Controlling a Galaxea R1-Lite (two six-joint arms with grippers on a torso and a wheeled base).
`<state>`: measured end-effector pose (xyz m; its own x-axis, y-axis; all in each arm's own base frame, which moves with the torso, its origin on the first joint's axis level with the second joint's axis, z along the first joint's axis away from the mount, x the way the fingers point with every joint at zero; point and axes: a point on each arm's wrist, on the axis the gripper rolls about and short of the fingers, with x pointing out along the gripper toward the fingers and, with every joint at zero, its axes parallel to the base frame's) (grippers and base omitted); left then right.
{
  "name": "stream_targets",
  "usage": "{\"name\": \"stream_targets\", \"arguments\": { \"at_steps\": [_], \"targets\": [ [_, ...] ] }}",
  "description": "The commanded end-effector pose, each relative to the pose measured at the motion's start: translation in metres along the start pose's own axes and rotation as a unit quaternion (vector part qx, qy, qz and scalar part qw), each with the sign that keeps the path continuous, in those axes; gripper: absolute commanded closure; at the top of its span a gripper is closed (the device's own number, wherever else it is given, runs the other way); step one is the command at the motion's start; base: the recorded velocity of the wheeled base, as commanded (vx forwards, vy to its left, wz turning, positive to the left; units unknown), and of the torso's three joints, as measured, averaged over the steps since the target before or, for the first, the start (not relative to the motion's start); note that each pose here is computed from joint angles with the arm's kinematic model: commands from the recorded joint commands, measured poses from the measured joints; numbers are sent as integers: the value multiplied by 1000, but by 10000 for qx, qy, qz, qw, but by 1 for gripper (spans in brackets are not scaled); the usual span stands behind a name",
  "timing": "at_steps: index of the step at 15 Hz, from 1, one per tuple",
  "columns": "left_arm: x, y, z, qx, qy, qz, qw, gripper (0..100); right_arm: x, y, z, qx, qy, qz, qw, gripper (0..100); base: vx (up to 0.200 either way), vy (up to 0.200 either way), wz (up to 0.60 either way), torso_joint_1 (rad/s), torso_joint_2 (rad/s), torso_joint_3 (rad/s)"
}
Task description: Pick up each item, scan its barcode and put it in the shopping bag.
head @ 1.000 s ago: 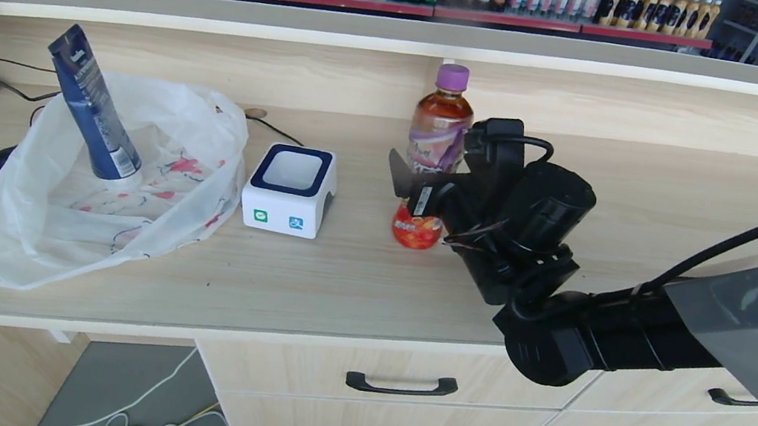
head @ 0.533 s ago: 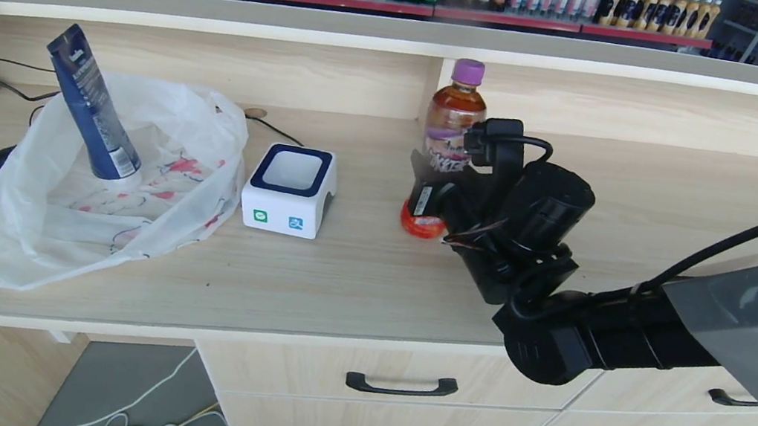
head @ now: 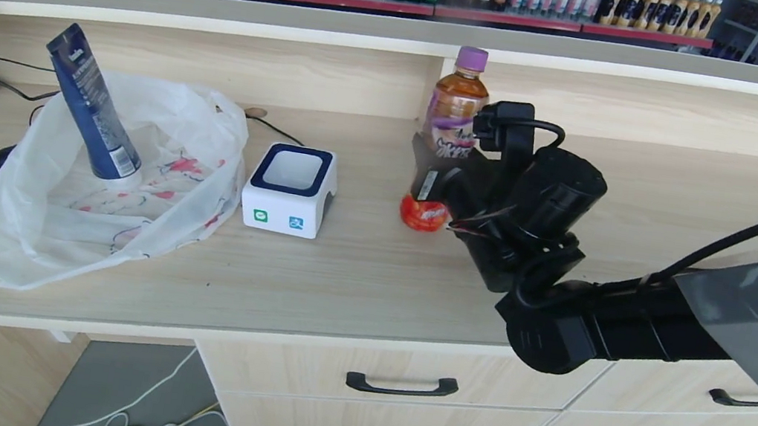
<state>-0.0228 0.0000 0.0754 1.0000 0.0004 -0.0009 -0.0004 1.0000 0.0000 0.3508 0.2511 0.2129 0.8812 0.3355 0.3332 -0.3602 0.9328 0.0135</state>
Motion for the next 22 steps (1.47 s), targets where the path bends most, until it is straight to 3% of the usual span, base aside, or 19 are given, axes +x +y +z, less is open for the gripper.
{"name": "stream_targets", "arguments": {
  "at_steps": [1,7,15,18,22],
  "targets": [
    [0,0,0,0,-4,6,10000,0,-3,-2,19,53,-206,-20,9998,100,0,0,0,0,0,0],
    [0,0,0,0,-4,-2,10000,0,-24,-5,59,30,-535,-5,9986,100,0,0,0,0,0,0],
    [0,0,0,0,3,6,10000,0,-108,4,65,-139,-715,397,9966,100,0,0,0,0,0,0],
    [0,0,0,0,-4,-2,10000,0,-144,26,64,-212,-565,922,9939,100,0,0,0,0,0,0],
    [0,0,0,0,3,-2,10000,0,-179,18,46,-470,-136,1120,9925,100,0,0,0,0,0,0]
  ]
}}
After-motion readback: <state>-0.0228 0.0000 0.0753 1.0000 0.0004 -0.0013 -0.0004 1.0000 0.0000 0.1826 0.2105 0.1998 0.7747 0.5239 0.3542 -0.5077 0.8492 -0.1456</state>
